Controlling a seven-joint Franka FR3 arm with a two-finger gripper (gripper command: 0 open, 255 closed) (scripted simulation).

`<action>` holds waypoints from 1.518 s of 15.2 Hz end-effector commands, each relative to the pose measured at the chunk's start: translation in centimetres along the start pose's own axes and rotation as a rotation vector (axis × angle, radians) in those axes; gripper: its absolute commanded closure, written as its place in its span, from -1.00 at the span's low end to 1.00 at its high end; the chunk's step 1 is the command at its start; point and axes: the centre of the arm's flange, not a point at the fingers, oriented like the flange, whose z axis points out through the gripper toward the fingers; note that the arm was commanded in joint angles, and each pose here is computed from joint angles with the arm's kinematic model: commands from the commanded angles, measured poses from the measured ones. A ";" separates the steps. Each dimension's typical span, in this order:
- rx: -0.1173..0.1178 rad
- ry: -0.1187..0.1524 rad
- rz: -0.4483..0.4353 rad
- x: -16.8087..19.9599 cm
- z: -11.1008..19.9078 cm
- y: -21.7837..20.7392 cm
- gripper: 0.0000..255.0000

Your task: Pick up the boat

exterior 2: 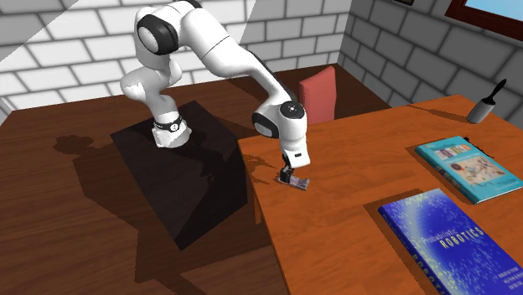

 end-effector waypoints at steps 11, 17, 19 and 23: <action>0.001 -0.002 -0.004 0.4 4.8 0.6 1.00; 0.001 -0.002 -0.004 0.4 4.8 0.6 1.00; 0.001 -0.002 -0.004 0.5 4.7 0.6 1.00; 0.001 -0.002 -0.004 0.6 2.6 0.3 1.00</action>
